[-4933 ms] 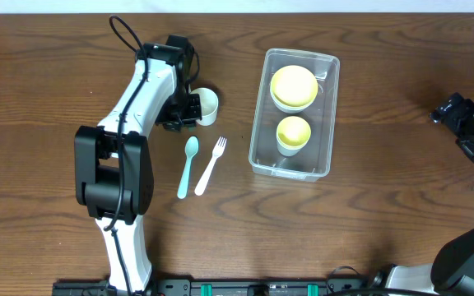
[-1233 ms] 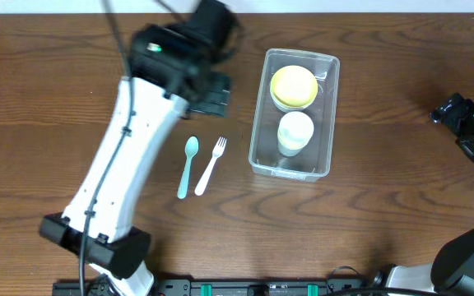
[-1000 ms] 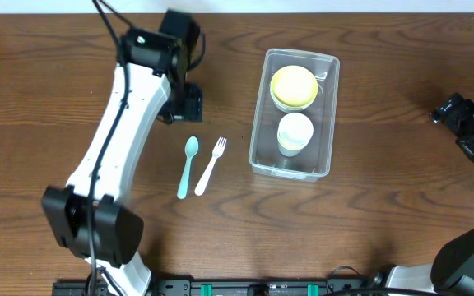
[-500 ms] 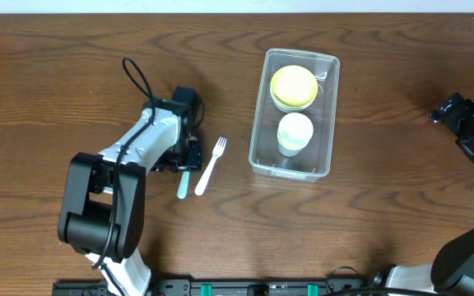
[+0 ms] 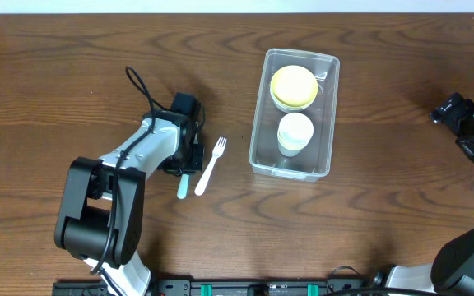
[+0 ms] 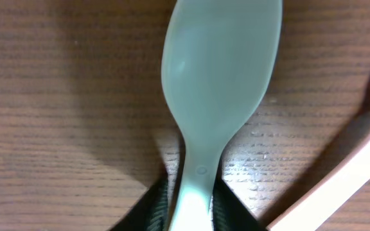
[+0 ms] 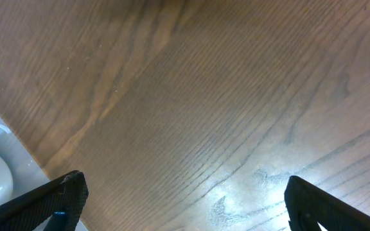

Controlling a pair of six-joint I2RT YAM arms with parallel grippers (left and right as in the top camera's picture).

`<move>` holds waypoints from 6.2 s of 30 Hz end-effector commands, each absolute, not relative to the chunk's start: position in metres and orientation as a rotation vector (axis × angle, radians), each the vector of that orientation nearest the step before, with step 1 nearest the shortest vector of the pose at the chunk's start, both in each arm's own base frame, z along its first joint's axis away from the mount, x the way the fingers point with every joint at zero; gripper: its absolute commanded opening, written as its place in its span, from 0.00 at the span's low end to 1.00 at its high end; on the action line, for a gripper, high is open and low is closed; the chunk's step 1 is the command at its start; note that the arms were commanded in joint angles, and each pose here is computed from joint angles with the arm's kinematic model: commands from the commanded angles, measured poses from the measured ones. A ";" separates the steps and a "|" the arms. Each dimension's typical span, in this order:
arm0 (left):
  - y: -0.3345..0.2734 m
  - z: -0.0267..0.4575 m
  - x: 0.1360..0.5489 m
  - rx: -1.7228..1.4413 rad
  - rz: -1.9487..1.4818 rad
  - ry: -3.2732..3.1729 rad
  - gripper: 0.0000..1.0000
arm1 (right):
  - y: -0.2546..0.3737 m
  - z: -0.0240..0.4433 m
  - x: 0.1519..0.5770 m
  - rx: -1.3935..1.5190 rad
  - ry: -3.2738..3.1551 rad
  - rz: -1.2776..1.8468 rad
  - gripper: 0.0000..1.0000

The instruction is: Pack container

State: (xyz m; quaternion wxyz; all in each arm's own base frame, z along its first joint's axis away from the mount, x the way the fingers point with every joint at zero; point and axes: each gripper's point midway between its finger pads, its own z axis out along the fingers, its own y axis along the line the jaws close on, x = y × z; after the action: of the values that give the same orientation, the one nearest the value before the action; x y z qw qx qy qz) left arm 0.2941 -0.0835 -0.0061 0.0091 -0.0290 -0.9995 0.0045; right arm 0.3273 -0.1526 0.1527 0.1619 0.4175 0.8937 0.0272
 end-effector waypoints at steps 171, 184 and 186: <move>-0.215 0.242 0.321 -0.690 0.444 -3.471 0.06 | -0.153 0.151 0.326 1.217 2.546 0.076 0.99; -0.294 0.171 0.333 -0.789 0.453 -3.361 0.07 | -0.154 0.151 0.326 1.217 2.546 0.076 0.99; -0.298 0.150 0.337 -0.781 0.421 -3.334 0.08 | -0.154 0.151 0.326 1.217 2.546 0.076 0.99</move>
State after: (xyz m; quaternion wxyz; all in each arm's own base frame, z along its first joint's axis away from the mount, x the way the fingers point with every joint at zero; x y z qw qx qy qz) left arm 0.3333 -0.2975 0.1727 -0.1754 -0.2360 -0.9470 0.1294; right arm 0.3272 -0.1526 0.1525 0.1615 0.4175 0.8938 0.0272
